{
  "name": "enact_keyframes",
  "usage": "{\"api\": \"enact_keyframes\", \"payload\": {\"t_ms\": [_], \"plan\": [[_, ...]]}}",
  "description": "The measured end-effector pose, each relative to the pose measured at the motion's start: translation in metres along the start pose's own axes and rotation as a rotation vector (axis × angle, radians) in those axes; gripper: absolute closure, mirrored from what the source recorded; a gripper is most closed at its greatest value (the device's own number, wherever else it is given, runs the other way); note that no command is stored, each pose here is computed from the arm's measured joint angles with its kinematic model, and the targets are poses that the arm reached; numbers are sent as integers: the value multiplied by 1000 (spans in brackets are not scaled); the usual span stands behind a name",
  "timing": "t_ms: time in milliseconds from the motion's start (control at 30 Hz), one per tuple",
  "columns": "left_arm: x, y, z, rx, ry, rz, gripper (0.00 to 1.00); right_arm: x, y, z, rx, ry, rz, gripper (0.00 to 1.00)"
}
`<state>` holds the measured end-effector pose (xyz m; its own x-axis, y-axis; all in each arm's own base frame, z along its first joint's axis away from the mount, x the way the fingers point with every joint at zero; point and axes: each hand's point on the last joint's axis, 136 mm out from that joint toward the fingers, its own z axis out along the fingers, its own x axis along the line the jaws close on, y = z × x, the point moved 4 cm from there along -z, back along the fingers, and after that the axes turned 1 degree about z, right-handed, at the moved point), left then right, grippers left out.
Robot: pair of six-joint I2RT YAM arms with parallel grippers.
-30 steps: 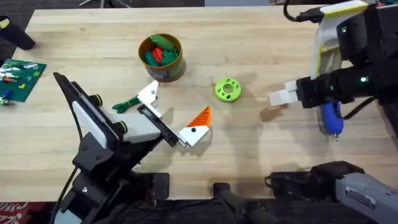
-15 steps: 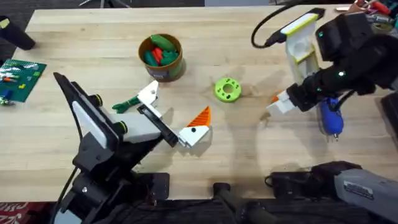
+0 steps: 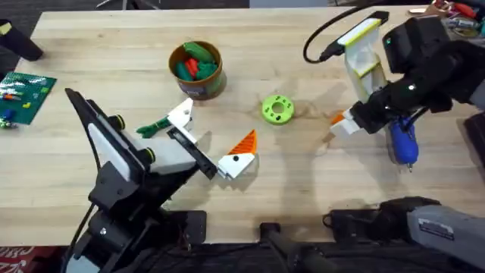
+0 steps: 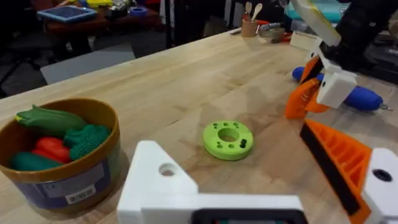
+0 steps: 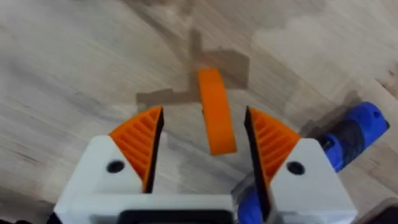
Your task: Pick up the gripper from the table and insert it into the empty holder that is missing its gripper. Then pick up a screw, insert it into the mounting hole, and use the screwdriver to tighten it. Finally, clean up the table by picking up the vegetable and placing it into the bucket.
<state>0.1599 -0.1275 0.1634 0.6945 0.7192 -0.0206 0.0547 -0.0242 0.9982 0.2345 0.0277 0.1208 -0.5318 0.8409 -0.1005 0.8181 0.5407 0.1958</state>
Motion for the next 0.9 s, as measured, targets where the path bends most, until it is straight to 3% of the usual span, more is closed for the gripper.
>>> {"api": "enact_keyframes", "payload": {"t_ms": [333, 533, 733, 900], "plan": [[0, 0, 0, 0, 0, 0, 10, -3, 0, 0, -4, -8, 9, 569], [0, 0, 0, 0, 0, 0, 11, -4, 2, 0, -12, -12, 10, 974], [0, 0, 0, 0, 0, 0, 11, -5, 3, -5, -15, -13, 10, 982], [0, 0, 0, 0, 0, 0, 11, -14, 22, -43, -132, -61, 75, 983]]}}
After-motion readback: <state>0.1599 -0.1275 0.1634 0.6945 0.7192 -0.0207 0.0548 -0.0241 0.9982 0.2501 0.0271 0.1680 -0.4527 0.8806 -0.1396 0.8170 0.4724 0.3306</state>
